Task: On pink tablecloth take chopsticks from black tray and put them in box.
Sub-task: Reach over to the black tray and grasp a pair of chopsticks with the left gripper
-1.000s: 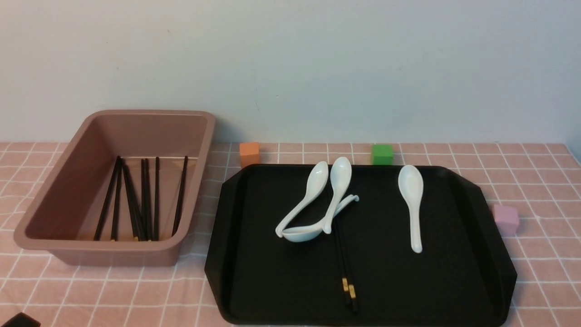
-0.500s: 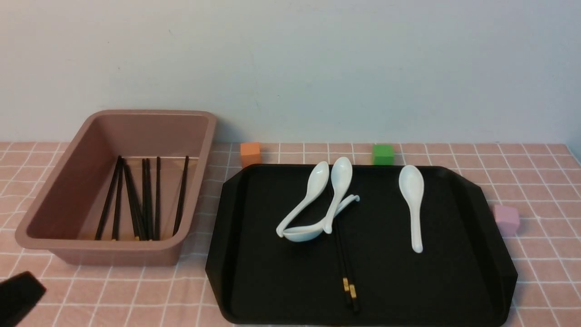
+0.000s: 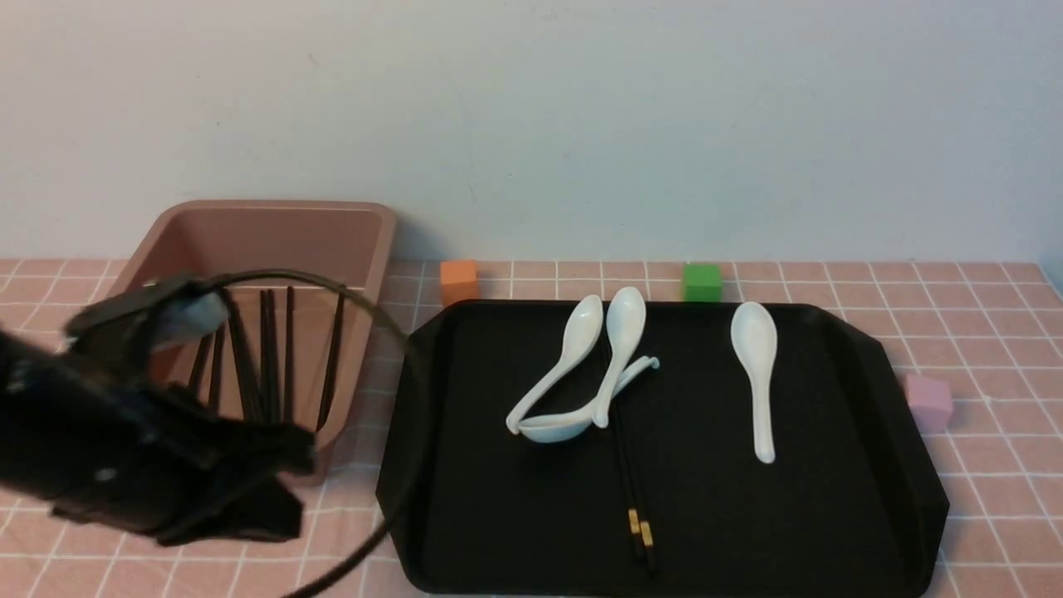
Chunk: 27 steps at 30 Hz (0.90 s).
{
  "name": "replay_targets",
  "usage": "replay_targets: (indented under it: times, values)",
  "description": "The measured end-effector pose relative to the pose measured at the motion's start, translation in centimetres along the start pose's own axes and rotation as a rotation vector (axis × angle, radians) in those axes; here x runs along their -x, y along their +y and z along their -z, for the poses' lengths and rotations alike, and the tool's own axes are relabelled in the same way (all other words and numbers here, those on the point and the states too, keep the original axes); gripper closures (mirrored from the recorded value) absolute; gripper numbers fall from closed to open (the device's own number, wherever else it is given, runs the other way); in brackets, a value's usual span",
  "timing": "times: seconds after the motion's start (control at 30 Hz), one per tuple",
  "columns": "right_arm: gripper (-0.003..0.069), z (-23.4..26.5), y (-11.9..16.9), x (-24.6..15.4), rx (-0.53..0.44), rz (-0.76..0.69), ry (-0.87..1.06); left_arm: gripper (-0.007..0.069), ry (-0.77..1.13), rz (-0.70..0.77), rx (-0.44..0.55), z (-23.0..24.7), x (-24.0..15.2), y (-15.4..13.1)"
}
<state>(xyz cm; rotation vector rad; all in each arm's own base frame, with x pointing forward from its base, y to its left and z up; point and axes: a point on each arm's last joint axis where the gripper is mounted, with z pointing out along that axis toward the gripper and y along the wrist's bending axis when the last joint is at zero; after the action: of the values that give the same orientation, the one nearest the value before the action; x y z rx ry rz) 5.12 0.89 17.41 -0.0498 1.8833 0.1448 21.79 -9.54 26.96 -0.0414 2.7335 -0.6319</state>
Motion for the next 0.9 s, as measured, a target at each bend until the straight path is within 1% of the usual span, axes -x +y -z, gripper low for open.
replay_targets:
  times: [0.03,0.07,0.1,0.13,0.17,0.27,0.37,0.4,0.43,0.5,0.53,0.6,0.63,0.67,0.73,0.77,0.83,0.9]
  values:
    - [0.0468,0.0,0.0,0.0,0.0,0.0,0.0,0.0638,0.019,-0.011,-0.007,-0.9,0.5,-1.1]
    - [0.0466,0.0,0.0,0.0,0.0,0.0,0.0,0.0638,0.04,-0.045,-0.022,-1.9,0.6,-2.8]
    - [0.0466,0.0,0.0,0.0,0.0,0.0,0.0,0.0638,0.045,-0.044,-0.023,-2.2,0.8,-3.2]
    - [0.0463,0.0,0.0,0.0,0.0,0.0,0.0,0.0638,0.074,-0.087,-0.037,-3.6,0.7,-5.7]
    - [0.0461,0.0,0.0,0.0,0.0,0.0,0.0,0.0638,0.094,-0.11,-0.039,-4.5,0.6,-7.2]
    - [0.0457,0.0,0.0,0.0,0.0,0.0,0.0,0.0638,0.146,-0.159,-0.023,-7.5,0.2,-11.5]
    - [0.0452,0.0,0.0,0.0,0.0,0.0,0.0,0.0638,0.187,-0.192,0.018,-10.3,-0.1,-14.7]
    - [0.0452,0.0,0.0,0.0,0.0,0.0,0.0,0.0638,0.192,-0.189,0.023,-10.6,0.0,-14.9]
    - [0.0448,0.0,0.0,0.0,0.0,0.0,0.0,0.0636,0.214,-0.214,0.056,-12.0,0.0,-16.2]
    - [0.0446,0.0,0.0,0.0,0.0,0.0,0.0,0.0615,0.225,-0.229,0.085,-13.3,0.3,-17.0]
    - [0.0445,0.0,0.0,0.0,0.0,0.0,0.0,0.0593,0.234,-0.237,0.106,-14.0,0.5,-17.3]
    - [0.0445,0.0,0.0,0.0,0.0,0.0,0.0,0.0523,0.237,-0.253,0.14,-15.2,1.2,-17.7]
    - [0.0444,0.0,0.0,0.0,0.0,0.0,0.0,0.0515,0.238,-0.253,0.144,-15.4,1.3,-17.8]
    - [0.044,0.0,0.0,0.0,0.0,0.001,0.0,0.0453,0.223,-0.247,0.165,-16.2,1.8,-18.1]
    - [0.0436,0.0,0.0,0.0,0.0,0.001,0.0,0.0372,0.196,-0.212,0.184,-17.2,2.5,-18.4]
    - [0.0436,0.0,0.0,0.0,0.0,0.001,0.0,0.0365,0.194,-0.208,0.187,-17.3,2.5,-18.5]
    - [0.0431,0.0,0.0,0.0,0.0,0.001,0.0,0.0275,0.15,-0.178,0.226,-18.6,3.4,-18.6]
    - [0.043,0.0,0.0,0.0,0.0,0.001,0.0,0.0253,0.124,-0.179,0.251,-19.1,3.8,-18.6]
